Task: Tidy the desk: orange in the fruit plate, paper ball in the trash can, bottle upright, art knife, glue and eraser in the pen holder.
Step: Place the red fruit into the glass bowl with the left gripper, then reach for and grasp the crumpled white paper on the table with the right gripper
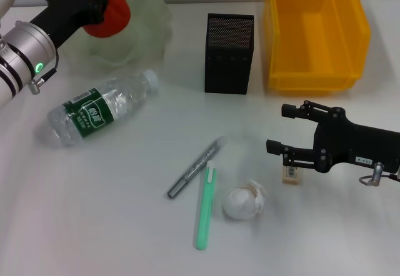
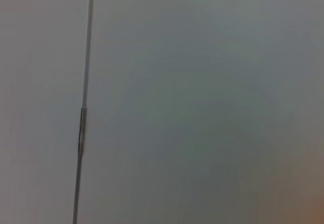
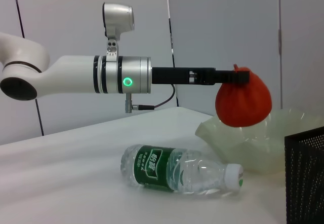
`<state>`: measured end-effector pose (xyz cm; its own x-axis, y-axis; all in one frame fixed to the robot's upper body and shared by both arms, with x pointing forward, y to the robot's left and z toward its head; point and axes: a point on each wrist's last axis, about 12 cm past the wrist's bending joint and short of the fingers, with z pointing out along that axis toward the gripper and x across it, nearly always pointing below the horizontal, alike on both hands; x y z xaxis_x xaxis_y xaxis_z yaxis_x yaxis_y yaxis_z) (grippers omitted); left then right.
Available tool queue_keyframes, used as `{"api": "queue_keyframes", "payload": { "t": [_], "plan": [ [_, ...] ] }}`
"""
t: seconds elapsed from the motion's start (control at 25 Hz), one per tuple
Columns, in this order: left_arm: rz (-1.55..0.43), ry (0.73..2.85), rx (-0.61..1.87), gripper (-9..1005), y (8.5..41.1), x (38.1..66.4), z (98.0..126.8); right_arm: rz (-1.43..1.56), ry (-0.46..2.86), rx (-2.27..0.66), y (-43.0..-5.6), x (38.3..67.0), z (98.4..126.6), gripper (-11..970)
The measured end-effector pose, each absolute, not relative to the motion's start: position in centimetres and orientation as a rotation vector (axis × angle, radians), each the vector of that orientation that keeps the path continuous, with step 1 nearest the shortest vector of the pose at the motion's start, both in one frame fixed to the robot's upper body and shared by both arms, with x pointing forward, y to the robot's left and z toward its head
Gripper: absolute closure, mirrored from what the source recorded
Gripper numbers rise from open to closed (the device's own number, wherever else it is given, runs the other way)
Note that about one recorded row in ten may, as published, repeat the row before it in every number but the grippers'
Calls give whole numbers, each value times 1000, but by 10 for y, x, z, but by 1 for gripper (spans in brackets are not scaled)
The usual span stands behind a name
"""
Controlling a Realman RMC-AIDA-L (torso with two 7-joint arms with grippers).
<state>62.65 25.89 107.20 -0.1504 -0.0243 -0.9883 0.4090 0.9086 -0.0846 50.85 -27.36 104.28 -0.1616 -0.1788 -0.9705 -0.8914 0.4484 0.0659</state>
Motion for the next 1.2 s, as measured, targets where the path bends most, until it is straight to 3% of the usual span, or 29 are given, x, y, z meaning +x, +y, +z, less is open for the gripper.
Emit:
{"api": "queue_keyframes", "payload": {
  "t": [0.32,0.52,0.8,0.92,1.2],
  "plan": [
    [-374,1701,287,642,260,628,1071,833,1632,-941,-274,509,1043,148],
    [-397,1674,286,442,258,627,1074,831,1631,-930,-274,509,1043,148],
    [-671,1537,385,187,253,604,1088,820,1623,-890,-278,509,1044,147],
    [-861,1459,571,187,251,576,1098,822,1625,-882,-278,510,1045,147],
    [-1027,1468,811,188,259,543,1096,845,1631,-876,-279,512,1049,148]
  ]
}}
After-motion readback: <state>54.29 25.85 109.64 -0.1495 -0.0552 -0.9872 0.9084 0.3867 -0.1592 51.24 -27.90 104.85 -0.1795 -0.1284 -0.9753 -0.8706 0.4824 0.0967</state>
